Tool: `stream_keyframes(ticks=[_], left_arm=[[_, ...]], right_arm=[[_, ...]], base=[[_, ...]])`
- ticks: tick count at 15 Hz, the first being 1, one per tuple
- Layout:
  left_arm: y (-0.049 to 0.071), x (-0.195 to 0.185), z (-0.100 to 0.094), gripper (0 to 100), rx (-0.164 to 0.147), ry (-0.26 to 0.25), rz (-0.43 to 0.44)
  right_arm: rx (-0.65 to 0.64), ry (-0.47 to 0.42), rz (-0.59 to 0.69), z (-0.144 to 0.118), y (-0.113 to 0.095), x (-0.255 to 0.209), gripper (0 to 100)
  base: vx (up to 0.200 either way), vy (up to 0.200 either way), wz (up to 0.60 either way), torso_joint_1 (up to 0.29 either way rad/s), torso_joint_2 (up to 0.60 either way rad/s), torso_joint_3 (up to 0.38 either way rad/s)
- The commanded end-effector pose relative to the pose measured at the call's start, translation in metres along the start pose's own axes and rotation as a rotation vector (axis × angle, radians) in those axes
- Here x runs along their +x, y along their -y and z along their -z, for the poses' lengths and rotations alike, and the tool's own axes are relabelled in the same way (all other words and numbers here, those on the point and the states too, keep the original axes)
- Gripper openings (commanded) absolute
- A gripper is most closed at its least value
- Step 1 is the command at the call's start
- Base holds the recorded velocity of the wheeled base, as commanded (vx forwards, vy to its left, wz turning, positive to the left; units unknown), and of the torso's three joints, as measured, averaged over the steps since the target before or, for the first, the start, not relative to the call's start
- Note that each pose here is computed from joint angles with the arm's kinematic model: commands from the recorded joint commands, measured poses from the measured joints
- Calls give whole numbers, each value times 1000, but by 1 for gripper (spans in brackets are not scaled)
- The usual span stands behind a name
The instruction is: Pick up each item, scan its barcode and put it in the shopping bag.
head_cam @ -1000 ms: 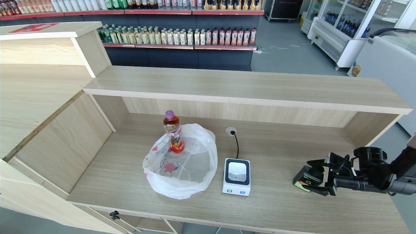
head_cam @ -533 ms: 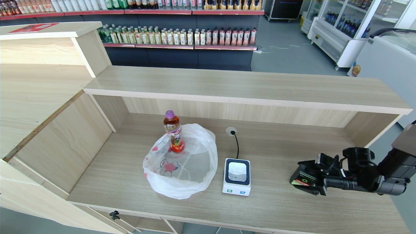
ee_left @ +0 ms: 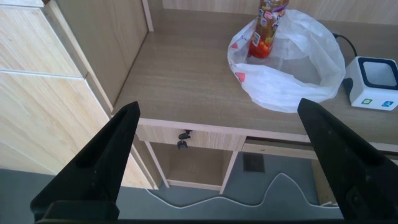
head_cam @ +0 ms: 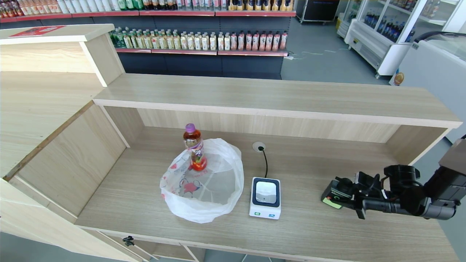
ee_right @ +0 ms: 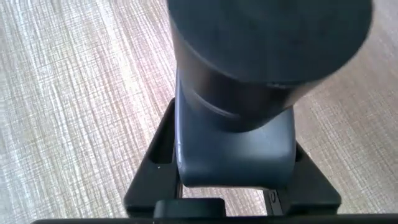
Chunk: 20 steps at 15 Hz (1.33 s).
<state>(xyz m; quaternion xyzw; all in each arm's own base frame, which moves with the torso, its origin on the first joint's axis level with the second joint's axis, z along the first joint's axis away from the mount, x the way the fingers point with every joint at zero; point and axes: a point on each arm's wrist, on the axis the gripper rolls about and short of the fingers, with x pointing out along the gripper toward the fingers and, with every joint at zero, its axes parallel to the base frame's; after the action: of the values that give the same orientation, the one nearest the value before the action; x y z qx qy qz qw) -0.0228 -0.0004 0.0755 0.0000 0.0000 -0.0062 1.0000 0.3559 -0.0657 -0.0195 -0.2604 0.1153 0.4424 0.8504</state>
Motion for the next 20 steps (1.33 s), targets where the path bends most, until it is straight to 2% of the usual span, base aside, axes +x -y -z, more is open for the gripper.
stream_keyframes(ticks=[1,4,5,6,7,10,12,16,17,20], left_arm=[[0,0,0,100,0,0,0],[0,0,0,100,0,-2,0],[0,0,0,100,0,0,0],[0,0,0,100,0,0,0],[0,0,0,100,0,0,0],[0,0,0,100,0,0,0],[0,0,0,100,0,0,0],[0,0,0,100,0,-2,0],[0,0,0,100,0,0,0],[0,0,0,100,0,0,0]], right_arm=[[-37,30,19,-22,0,-16,0],[-124,66,77,-64,2,-47,0],[-210,92,129,-99,-3,-70,0],[-257,108,153,-116,-6,-81,0],[-388,149,207,-157,-18,-105,0],[-685,207,326,-216,-44,-148,0],[-864,219,376,-234,-56,-163,0],[-1214,301,377,-253,-73,-176,0],[-1260,315,387,-258,-80,-179,0],[-1482,307,475,-275,-101,-198,0]], base=[[0,0,0,0,0,0],[0,0,0,0,0,0],[0,0,0,0,0,0],[0,0,0,0,0,0],[0,0,0,0,0,0],[0,0,0,0,0,0],[0,0,0,0,0,0],[0,0,0,0,0,0],[0,0,0,0,0,0],[0,0,0,0,0,0]])
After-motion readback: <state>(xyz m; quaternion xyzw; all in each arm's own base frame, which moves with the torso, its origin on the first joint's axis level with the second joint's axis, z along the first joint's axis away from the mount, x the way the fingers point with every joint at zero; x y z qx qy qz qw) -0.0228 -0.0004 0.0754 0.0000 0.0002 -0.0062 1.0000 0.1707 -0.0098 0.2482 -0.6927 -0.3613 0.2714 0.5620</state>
